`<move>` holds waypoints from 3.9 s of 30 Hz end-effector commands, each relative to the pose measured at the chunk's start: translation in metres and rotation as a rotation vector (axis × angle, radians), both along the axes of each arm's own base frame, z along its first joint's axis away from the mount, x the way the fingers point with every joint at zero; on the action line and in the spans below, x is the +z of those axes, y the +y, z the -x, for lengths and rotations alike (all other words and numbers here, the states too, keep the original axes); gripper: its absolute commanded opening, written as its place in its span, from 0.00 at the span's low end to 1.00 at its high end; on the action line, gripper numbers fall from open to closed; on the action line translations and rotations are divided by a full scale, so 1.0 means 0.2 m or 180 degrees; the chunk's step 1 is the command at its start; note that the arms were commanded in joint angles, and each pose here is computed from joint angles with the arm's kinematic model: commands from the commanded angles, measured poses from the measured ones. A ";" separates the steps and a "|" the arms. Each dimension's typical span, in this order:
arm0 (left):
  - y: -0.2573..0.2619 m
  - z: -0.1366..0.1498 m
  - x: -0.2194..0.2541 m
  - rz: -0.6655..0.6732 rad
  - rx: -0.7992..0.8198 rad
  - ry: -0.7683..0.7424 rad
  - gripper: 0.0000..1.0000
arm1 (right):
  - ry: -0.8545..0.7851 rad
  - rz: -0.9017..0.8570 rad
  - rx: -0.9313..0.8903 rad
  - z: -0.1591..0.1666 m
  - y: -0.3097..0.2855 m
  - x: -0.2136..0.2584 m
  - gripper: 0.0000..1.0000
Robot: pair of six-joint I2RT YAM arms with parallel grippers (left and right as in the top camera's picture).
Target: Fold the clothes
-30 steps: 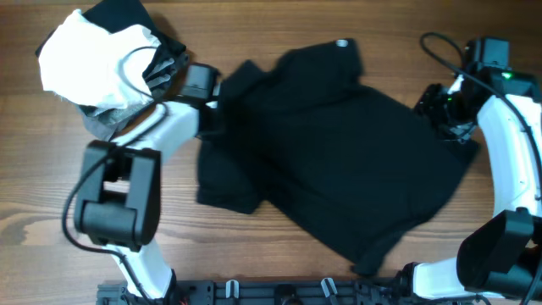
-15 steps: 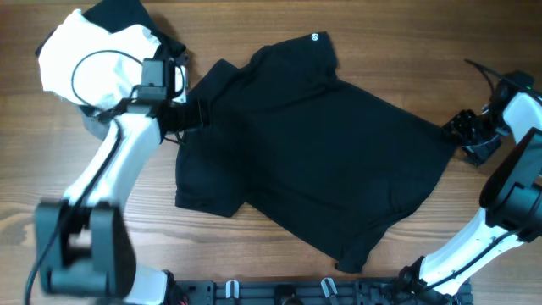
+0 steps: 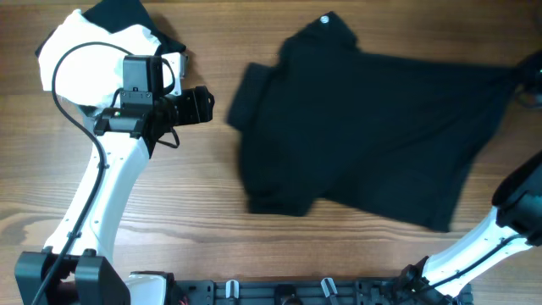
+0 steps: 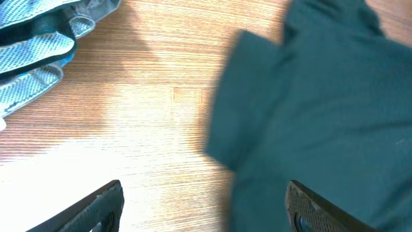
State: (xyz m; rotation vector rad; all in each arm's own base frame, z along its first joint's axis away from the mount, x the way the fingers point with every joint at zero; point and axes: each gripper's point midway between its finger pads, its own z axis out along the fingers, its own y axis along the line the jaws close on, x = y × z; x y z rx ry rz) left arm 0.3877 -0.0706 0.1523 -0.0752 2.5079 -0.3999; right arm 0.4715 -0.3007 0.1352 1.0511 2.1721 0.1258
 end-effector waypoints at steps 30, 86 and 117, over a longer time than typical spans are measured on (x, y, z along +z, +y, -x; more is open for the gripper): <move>-0.73 0.26 -0.31 0.0158 -0.1634 0.0484 0.96 | 0.1852 -0.0712 -0.0232 1.21 0.69 0.02 0.70; -0.72 0.31 -0.61 0.0081 -0.1608 0.1010 0.86 | 0.0396 -0.1538 -0.0513 1.23 0.44 -0.33 0.42; -0.72 0.30 -0.61 0.0084 -0.1609 0.0983 0.90 | 0.1944 -0.0706 -0.1030 1.43 0.33 -0.51 0.68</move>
